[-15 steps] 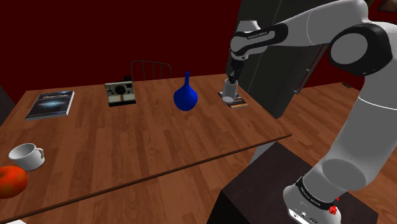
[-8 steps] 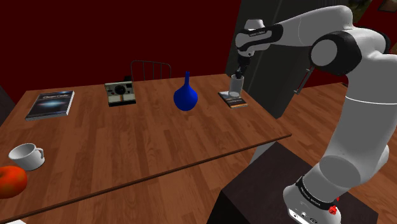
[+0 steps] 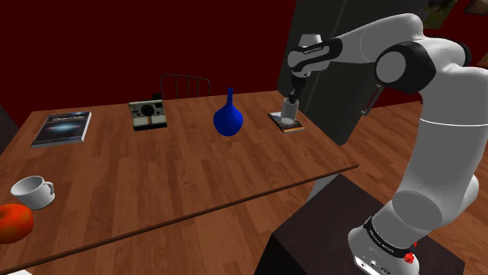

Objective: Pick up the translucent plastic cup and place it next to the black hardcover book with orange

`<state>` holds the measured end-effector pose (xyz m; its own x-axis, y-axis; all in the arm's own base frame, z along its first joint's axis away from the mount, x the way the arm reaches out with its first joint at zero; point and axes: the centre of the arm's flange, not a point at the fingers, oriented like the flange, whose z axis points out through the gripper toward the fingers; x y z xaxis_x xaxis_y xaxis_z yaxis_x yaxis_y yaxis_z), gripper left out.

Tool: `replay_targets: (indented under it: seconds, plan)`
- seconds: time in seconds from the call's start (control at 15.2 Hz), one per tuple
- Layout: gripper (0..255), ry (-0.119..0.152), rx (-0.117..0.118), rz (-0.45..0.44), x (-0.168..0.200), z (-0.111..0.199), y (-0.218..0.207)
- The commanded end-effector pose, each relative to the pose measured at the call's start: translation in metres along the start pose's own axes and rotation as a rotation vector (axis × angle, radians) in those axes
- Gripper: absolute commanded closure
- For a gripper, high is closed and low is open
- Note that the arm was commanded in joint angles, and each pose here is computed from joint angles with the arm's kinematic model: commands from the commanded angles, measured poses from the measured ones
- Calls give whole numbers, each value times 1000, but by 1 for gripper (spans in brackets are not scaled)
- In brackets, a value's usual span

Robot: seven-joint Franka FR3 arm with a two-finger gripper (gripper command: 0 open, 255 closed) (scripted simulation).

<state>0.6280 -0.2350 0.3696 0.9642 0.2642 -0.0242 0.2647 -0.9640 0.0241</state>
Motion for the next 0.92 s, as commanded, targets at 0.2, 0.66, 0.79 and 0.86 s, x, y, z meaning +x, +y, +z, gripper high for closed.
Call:
replay_targets:
  seconds: [0.2,0.66,0.79,0.86]
  plan:
    - [255,1,-1,0,1,26,-1]
    - [255,1,-1,0,2,63,-2]
    - [255,1,-1,0,2,74,-2]
    - [255,1,-1,0,2,79,-2]
